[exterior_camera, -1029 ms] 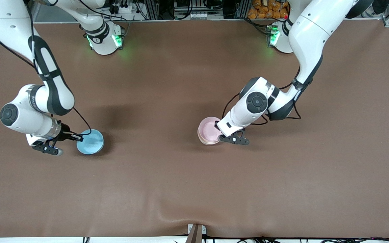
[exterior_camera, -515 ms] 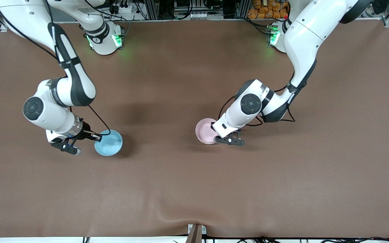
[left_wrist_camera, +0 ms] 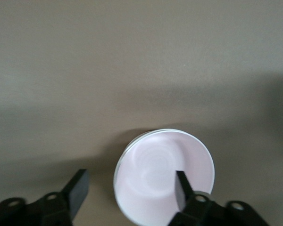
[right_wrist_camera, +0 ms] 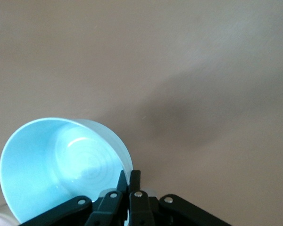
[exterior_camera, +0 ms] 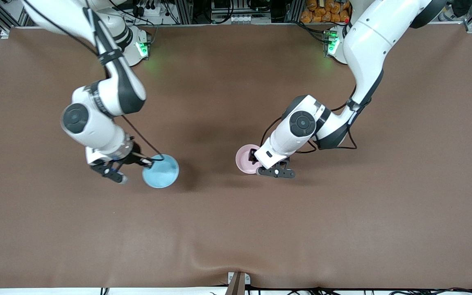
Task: Stack pink and blue bowls on white bowl
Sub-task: 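Release the pink bowl while the right gripper lifts the blue bowl toward it, then lower the blue bowl onto the pink bowl with the right gripper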
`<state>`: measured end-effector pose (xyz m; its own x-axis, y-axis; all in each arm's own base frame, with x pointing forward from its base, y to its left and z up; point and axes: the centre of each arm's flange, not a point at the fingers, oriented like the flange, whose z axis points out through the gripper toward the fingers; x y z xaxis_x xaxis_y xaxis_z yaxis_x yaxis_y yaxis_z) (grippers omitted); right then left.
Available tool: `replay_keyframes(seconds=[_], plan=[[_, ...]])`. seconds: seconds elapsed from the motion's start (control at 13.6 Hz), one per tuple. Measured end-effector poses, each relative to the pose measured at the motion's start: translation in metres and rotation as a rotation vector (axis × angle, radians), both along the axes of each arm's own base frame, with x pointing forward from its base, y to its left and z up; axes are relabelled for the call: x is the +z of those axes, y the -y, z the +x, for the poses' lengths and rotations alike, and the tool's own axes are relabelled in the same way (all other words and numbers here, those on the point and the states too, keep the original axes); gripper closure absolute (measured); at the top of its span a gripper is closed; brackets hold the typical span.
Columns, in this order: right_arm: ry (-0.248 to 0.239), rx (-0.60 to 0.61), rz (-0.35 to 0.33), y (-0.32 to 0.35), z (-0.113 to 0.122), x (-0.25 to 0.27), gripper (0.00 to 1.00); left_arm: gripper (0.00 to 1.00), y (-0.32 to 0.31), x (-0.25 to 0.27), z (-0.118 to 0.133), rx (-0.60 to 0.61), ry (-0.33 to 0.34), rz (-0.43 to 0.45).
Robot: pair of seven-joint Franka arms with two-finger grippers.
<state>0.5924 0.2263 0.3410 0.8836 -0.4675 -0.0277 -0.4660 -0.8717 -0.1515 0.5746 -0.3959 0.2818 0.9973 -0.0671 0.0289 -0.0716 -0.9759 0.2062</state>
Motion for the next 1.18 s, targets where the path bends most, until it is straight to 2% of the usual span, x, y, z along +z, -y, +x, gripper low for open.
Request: replay_keyframes(seconds=[0.07,0.29,0.51,0.81,1.18], plan=[[-0.004,-0.019,0.004,-0.022,-0.008,0.002,0.97,0.02,-0.014,0.031,0.007,0.015,0.004,0.032],[-0.015,-0.076,0.015,-0.069,-0.027,0.008,0.97,0.0,-0.117,0.156,0.03,0.148,0.036,0.135],[-0.01,-0.136,0.036,-0.105,-0.038,0.021,0.97,0.0,-0.192,0.254,0.009,0.248,0.055,0.225],[-0.029,-0.21,0.049,-0.154,-0.057,0.02,0.97,0.0,-0.231,0.318,-0.03,0.282,0.052,0.284],[-0.074,-0.328,0.047,-0.219,-0.061,-0.023,0.97,0.0,-0.322,0.357,-0.043,0.266,0.036,0.208]])
